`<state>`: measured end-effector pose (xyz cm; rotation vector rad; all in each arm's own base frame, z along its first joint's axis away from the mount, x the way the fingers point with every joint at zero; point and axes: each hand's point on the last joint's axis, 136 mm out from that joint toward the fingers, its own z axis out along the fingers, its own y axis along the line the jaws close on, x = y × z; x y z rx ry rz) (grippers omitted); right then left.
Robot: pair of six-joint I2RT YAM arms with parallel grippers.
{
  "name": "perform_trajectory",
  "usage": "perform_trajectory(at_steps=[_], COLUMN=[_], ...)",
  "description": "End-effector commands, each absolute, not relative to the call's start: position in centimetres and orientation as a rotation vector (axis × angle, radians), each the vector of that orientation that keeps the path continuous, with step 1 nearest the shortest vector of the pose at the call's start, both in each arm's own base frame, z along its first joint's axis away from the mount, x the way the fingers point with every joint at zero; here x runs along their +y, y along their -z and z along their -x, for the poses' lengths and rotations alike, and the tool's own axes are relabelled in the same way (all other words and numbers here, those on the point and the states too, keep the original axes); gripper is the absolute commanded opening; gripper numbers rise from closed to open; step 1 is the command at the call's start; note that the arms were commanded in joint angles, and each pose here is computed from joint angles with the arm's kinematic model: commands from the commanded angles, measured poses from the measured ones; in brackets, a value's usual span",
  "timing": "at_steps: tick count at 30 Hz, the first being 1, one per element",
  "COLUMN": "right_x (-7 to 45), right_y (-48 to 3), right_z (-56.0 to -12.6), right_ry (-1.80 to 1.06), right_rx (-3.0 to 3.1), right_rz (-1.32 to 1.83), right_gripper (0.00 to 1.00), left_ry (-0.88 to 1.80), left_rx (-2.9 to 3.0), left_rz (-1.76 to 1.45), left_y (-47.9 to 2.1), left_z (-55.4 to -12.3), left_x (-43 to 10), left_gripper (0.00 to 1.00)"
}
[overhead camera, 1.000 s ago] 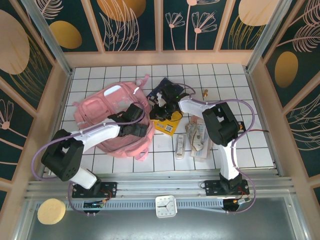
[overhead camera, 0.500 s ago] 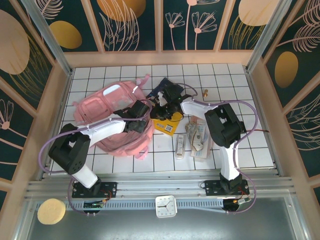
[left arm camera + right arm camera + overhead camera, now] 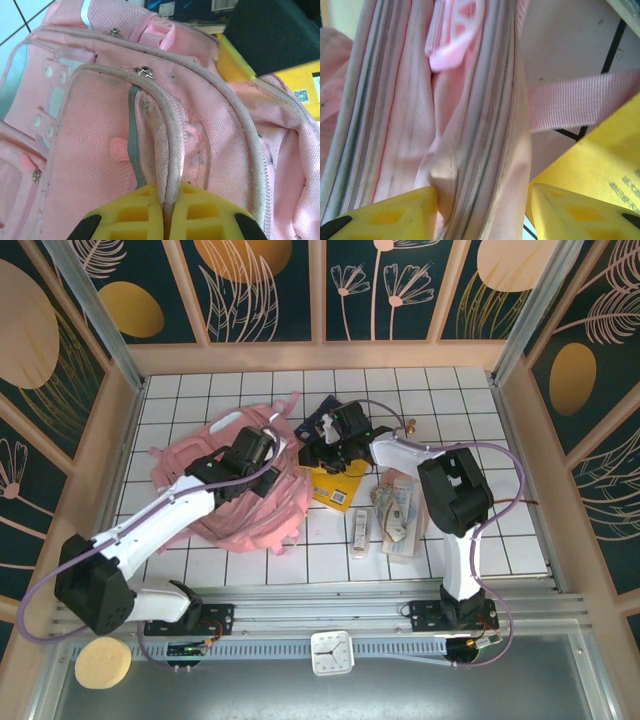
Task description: Pack the student bag
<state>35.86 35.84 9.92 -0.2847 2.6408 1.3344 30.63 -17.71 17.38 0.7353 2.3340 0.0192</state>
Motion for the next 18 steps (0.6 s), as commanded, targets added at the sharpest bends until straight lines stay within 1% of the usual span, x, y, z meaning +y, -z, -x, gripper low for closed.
perform_trajectory(at_steps=[1,4,8,12,18], right_x=[34.4,33.4,33.4,34.7,36.0], right_y=[-13.0,-13.5,-13.0,-12.6,-9.8], right_z=[-38.8,-40.3,-41.6,-41.2,-39.5], right_ry=[-1.351,-1.339,-1.311,-1.374,-1.305], right_rx=[2.527,2.517,2.556,2.570,2.672], right_rz=[0.212,0.151,0.144,0.202,0.310], right_gripper=[0.53,0.55,0.56,0.55,0.55], left_ry=[0.019,0.010,0.003,-0.007,-0.051], left_rx=[2.203,2.171,2.190,2.182,2.169], left_rz=[-0.829,-0.855,-0.892,-0.887,-0.868], left_y=[-20.2,-20.2,-18.6,-18.8,-19.2], left_z=[-29.5,-28.8,-27.7,-27.7,-27.7], left_x=[-17.9,-17.4,-16.8,-16.5,-15.8], left_gripper=[0.00,0.00,0.00,0.00,0.00])
